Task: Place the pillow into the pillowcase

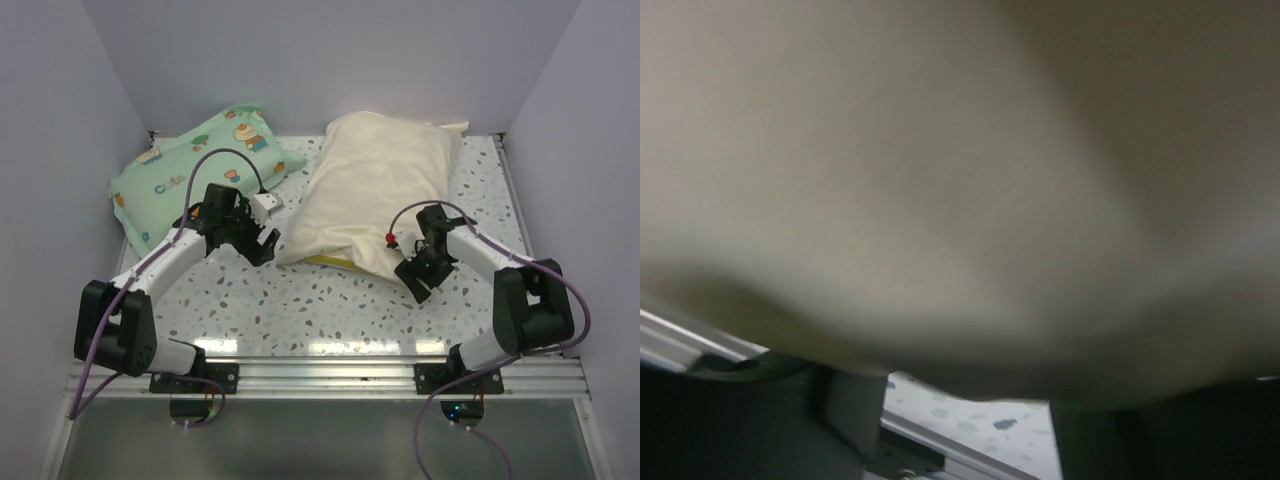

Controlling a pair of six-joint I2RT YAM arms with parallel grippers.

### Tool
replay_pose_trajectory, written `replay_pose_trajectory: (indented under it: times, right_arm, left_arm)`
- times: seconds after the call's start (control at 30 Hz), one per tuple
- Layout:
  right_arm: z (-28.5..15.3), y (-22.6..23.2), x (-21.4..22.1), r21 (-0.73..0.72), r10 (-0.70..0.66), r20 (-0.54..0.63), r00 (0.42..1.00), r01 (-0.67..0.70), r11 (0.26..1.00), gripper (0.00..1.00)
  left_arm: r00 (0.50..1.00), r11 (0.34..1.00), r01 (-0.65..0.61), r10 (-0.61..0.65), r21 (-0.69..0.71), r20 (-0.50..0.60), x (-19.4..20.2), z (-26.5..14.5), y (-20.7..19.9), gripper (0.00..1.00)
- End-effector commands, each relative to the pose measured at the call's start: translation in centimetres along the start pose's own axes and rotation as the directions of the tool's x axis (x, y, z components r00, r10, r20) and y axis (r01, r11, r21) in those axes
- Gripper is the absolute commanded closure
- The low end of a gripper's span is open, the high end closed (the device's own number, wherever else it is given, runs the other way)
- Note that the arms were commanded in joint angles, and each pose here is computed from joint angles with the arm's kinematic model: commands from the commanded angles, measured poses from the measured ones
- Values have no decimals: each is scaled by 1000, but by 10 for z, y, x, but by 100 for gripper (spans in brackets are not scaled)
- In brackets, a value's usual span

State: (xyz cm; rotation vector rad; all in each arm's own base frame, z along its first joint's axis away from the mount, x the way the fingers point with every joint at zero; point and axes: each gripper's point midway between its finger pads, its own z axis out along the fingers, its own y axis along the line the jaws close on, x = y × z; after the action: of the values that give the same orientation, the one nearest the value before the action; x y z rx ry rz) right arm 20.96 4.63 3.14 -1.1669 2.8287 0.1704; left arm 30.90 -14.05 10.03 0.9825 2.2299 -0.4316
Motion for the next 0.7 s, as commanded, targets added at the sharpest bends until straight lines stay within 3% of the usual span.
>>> replay_pose_trajectory:
  times: [0.0, 0.07, 0.1, 0.13, 0.2, 0.23, 0.33, 0.43, 0.57, 0.6, 0.67]
  right_arm:
    - [13, -11, -23, 53, 65, 76, 995, -69, 996, 44]
    - [11, -17, -25, 88, 73, 93, 993, -81, 993, 67]
    - [5, -19, -25, 111, 80, 115, 990, -93, 989, 93]
    - [0, -22, -22, 140, 85, 117, 990, -102, 985, 100]
    - [-12, -22, -20, 154, 82, 132, 988, -102, 983, 100]
    - [-41, -24, -18, 217, 44, 209, 977, -90, 972, 100]
    - [-56, -27, -16, 257, 18, 230, 973, -79, 963, 100]
    - [-72, -24, -20, 261, -5, 263, 965, -66, 963, 100]
    - [-80, -17, -27, 225, -12, 294, 956, -57, 973, 100]
    - [-83, -15, -31, 213, -12, 309, 951, -57, 975, 100]
    - [-88, -10, -33, 194, -4, 318, 948, -61, 979, 100]
  left_arm:
    - [999, 999, -24, 23, 40, 45, -5, 7, -5, 4]
    - [998, 997, -36, 33, 61, 56, -4, 12, -7, 4]
    - [996, 997, -45, 40, 65, 77, -6, 14, -8, 4]
    - [997, 995, -40, 34, 87, 72, 0, 18, -12, 4]
    - [996, 987, -45, 32, 156, 85, 3, 24, -24, 4]
    - [998, 980, -49, 38, 191, 58, 14, 37, -31, 4]
    - [997, 978, -73, 68, 198, 34, 18, 48, -38, 3]
    - [995, 976, -103, 100, 192, 23, 21, 61, -45, 0]
    - [992, 989, -123, 124, 87, -8, 21, 84, -39, 0]
    - [993, 990, -117, 118, 76, -10, 18, 88, -37, 1]
    - [996, 995, -81, 83, 53, -36, 21, 96, -32, 11]
